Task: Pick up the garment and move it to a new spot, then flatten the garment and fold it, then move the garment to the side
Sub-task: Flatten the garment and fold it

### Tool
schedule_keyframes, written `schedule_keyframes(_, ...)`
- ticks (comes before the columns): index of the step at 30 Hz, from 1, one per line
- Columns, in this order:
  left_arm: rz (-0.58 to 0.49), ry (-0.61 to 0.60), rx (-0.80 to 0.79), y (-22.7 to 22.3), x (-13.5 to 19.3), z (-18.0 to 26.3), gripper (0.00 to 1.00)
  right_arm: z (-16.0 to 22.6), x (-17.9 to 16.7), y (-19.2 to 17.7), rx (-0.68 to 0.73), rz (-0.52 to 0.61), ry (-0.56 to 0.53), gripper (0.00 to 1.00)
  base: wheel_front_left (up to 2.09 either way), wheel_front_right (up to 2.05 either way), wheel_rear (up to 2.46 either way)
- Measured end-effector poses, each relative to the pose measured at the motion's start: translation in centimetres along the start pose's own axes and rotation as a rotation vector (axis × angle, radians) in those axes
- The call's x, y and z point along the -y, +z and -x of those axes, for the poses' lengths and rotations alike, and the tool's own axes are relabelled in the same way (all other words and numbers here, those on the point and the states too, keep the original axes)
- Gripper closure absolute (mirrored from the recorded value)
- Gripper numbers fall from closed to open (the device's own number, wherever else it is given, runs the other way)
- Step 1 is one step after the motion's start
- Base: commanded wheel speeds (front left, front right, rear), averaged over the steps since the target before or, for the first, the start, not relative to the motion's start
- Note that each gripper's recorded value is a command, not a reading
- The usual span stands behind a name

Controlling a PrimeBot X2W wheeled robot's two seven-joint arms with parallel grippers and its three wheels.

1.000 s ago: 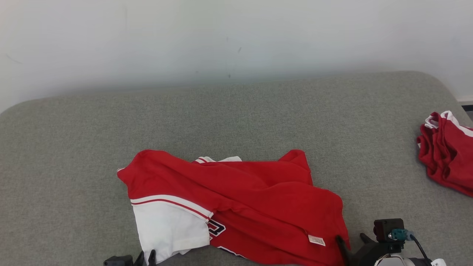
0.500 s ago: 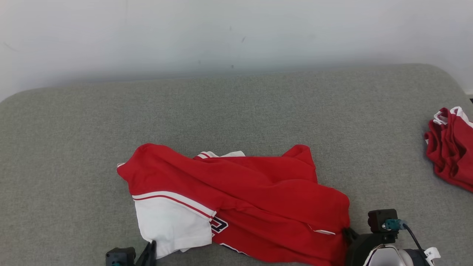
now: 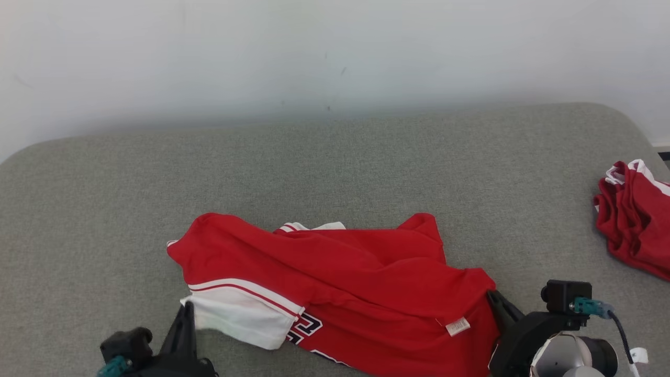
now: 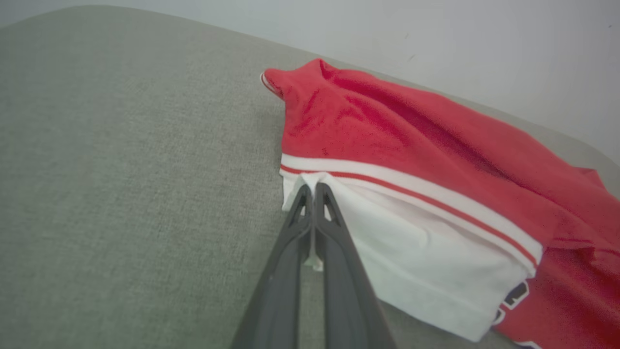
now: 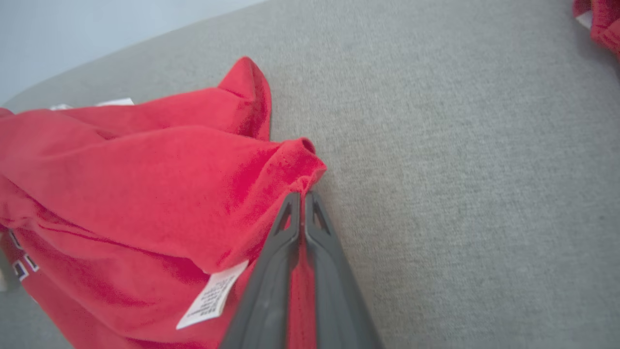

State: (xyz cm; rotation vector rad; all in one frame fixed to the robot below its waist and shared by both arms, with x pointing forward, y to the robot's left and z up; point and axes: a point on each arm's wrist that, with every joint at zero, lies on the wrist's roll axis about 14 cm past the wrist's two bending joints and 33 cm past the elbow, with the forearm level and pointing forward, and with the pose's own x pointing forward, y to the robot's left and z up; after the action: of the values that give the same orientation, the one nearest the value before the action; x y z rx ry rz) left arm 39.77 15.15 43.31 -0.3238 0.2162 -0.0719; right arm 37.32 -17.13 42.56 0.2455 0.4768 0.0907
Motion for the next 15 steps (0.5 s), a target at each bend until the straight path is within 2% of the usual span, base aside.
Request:
schedule_keyframes(7, 0.065, -0.092, 0.206, 8.3, 2.0, -0.9, 1.00, 1.5, -1.7, 7.0, 0.209, -0.072, 0.081, 1.00, 0.00, 0.00, 0.00)
schedule_keyframes(15, 0.044, -0.260, 0.420, 19.7, 6.2, -0.5, 1.00, 4.4, -3.1, 16.6, 0.457, -0.017, 0.152, 1.00, 0.00, 0.00, 0.00)
